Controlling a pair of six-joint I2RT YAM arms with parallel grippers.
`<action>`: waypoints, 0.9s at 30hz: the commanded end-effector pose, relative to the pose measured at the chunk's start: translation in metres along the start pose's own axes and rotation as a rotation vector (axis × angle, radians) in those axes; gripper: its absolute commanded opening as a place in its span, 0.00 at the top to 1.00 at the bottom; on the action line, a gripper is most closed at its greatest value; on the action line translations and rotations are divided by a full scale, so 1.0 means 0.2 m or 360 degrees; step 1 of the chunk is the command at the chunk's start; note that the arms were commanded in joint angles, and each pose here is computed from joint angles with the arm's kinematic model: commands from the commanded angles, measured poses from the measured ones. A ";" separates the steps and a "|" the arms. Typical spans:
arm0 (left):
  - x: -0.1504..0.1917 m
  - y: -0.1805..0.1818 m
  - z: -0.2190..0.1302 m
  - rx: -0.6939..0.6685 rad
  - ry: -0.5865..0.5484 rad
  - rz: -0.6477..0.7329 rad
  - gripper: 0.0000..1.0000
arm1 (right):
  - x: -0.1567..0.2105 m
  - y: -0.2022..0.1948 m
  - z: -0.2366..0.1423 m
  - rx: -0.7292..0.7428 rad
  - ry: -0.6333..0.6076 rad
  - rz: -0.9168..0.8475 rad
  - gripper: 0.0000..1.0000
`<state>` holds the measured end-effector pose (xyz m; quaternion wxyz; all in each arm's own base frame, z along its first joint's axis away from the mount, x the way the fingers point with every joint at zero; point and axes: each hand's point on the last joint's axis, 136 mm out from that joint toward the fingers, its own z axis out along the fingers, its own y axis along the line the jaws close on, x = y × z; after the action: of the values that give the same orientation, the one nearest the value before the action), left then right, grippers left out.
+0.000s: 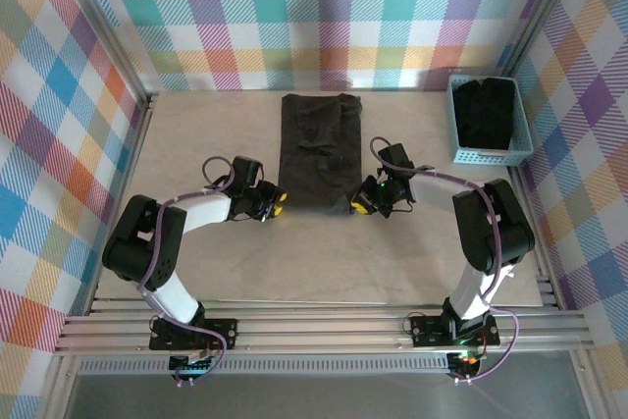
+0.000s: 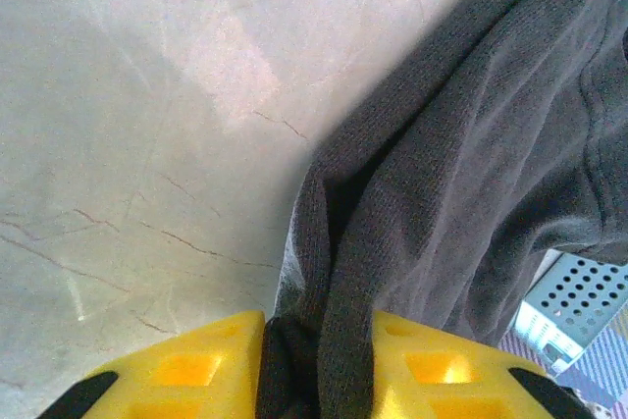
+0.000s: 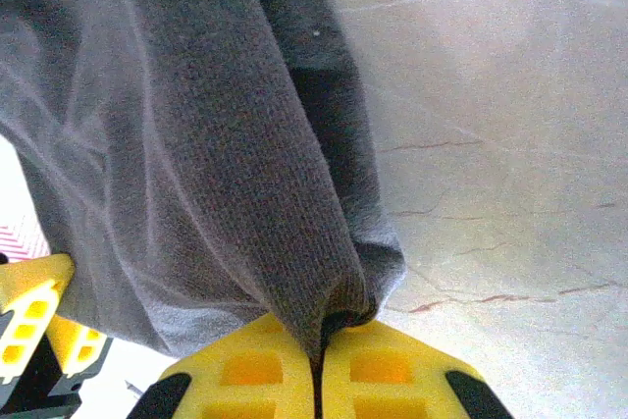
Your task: Fold and stack the t-shirts
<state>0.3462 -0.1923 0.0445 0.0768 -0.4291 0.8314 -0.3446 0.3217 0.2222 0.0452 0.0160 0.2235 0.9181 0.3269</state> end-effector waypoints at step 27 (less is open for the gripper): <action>0.48 0.19 -0.87 0.0221 -0.0191 0.0440 1.00 | 0.76 -0.03 -0.62 0.0060 0.0019 -0.0267 1.00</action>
<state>0.1867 -0.1813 0.1643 0.1816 -0.2900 0.8531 -0.3938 0.1633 0.2161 0.1455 0.0385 0.1141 0.9368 0.3285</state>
